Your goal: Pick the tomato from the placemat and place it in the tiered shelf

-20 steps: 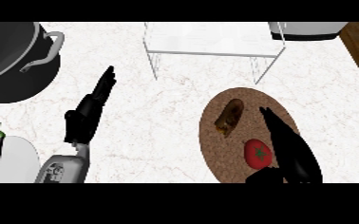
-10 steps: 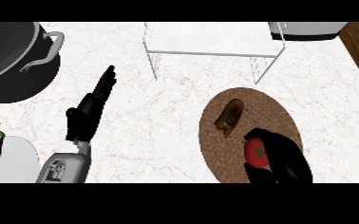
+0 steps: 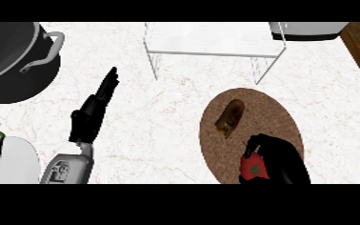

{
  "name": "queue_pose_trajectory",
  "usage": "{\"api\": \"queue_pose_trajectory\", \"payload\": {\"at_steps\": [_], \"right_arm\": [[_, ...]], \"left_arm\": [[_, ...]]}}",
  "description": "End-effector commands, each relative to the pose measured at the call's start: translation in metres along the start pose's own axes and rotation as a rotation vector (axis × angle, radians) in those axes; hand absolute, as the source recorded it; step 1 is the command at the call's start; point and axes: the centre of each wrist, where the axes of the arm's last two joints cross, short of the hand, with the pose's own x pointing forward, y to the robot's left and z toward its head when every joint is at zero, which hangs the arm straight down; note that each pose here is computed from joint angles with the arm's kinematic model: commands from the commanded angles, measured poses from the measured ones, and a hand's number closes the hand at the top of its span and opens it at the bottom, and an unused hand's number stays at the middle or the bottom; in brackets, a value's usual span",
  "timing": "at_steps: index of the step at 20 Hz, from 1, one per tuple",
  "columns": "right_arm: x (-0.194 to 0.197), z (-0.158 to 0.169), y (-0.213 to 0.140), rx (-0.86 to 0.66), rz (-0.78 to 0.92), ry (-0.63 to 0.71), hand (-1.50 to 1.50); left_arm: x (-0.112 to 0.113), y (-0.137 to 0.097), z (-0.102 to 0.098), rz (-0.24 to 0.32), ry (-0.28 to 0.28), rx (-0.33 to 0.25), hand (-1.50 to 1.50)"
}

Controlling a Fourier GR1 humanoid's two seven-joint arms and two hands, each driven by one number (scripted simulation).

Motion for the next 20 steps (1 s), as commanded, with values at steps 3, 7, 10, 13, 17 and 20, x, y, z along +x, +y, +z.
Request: {"api": "queue_pose_trajectory", "payload": {"at_steps": [3, 7, 10, 13, 17, 20], "right_arm": [[0.113, 0.012, 0.028, -0.049, -0.018, -0.053, 1.5], [0.142, 0.011, 0.034, -0.081, -0.028, -0.038, 1.5], [0.163, 0.02, 0.021, -0.156, -0.196, -0.113, 1.5], [0.174, 0.027, 0.006, -0.235, -0.356, -0.183, 1.5], [0.203, 0.031, -0.016, -0.345, -0.391, -0.233, 1.5], [0.215, 0.032, -0.028, -0.413, -0.421, -0.242, 1.5]], "left_arm": [[0.011, -0.009, -0.005, 0.004, -0.02, -0.058, 0.0], [0.016, -0.021, -0.01, 0.007, -0.037, -0.085, 0.0], [0.01, -0.006, -0.01, -0.003, -0.022, -0.068, 0.0], [0.02, -0.015, -0.017, 0.008, -0.032, -0.089, 0.0], [0.014, -0.016, -0.014, 0.007, -0.02, -0.077, 0.0], [0.017, -0.022, -0.016, 0.004, -0.016, -0.069, 0.0]]}}
